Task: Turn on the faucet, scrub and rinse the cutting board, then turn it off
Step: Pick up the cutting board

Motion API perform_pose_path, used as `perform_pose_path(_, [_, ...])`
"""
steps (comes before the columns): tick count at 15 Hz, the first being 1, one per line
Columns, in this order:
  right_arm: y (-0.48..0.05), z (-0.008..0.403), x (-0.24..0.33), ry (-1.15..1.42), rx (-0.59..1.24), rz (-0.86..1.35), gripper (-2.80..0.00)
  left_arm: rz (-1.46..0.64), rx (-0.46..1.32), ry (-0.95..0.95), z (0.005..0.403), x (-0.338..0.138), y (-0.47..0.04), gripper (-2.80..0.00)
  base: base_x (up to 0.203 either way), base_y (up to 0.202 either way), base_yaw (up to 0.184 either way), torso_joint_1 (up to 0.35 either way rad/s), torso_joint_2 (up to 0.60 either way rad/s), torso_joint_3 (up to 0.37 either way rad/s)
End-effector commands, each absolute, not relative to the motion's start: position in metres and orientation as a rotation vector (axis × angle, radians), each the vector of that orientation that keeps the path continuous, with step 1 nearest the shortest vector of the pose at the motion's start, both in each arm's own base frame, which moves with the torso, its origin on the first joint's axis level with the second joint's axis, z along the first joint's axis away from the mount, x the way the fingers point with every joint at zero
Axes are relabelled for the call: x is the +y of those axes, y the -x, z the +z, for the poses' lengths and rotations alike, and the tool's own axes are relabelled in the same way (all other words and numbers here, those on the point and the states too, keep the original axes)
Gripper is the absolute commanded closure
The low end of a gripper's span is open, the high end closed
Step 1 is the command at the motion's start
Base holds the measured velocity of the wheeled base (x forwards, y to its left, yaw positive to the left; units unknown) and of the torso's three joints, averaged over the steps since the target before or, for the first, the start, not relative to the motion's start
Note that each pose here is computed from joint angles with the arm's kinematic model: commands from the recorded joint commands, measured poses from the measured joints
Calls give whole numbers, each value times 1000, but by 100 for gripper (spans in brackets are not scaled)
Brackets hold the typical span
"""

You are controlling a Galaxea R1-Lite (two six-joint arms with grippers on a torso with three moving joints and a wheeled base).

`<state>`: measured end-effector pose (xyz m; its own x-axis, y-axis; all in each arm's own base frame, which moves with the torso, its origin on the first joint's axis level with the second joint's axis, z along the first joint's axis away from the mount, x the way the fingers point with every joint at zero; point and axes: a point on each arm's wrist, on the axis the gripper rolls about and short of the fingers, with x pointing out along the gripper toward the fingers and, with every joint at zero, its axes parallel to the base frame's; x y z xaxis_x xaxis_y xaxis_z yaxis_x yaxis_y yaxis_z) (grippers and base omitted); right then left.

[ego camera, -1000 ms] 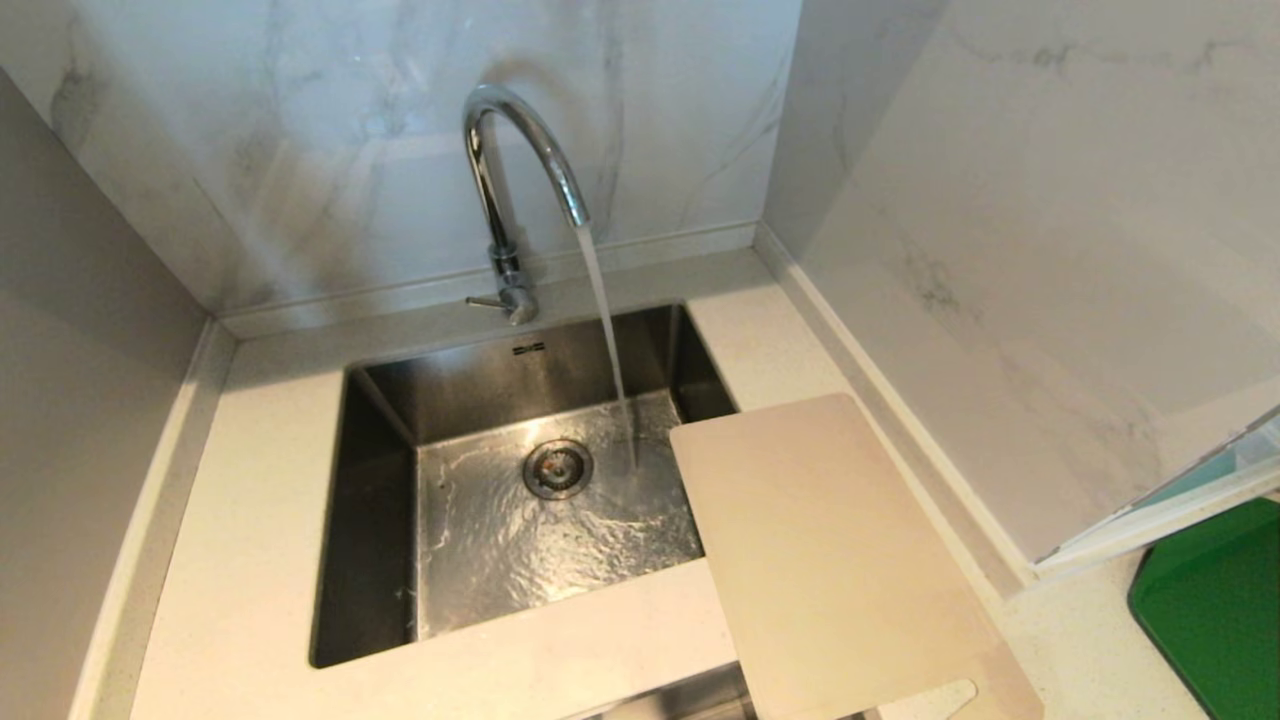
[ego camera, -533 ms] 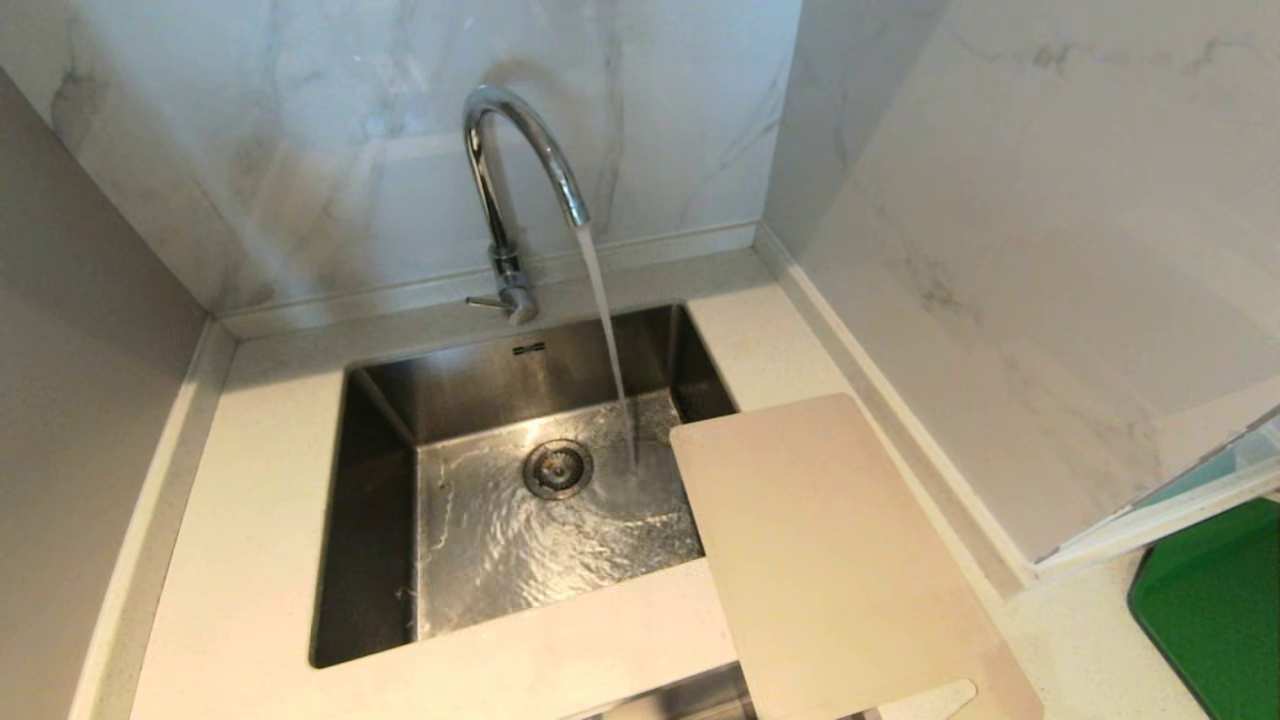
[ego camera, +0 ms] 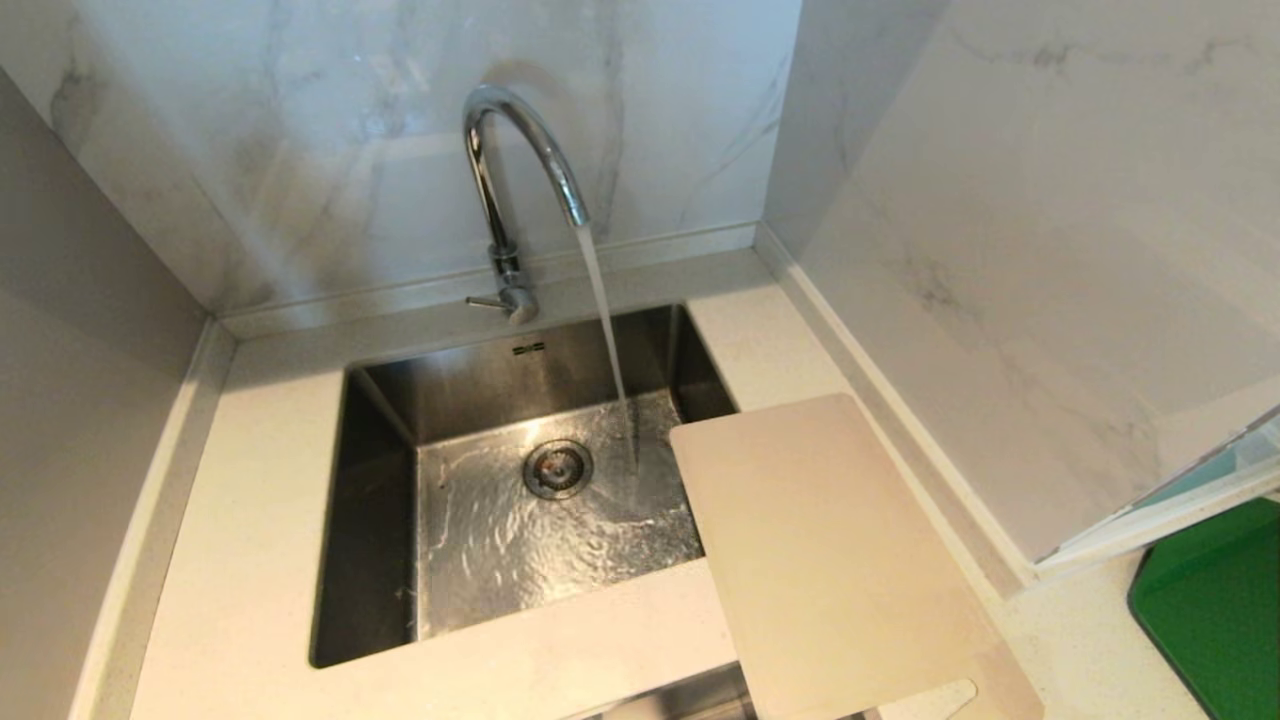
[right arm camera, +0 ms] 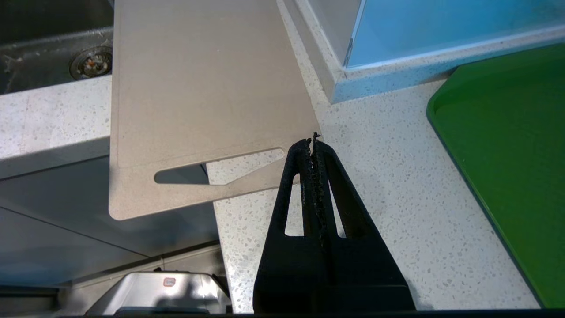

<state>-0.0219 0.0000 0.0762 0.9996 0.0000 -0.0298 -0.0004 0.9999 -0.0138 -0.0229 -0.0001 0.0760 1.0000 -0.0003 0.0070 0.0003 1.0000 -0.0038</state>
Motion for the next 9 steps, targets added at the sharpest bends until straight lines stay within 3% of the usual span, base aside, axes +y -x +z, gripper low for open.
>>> perform_pose_path(1, [18, 79, 0, 35, 76, 8, 0, 0, -6, 5, 76, 0, 23, 0, 0, 0, 0, 0, 0, 0])
perform_pose_path(9, [-14, 190, 4, 52, 103, 184, 0, 0, -6, 5, 76, 0, 23, 0, 0, 0, 0, 0, 0, 0])
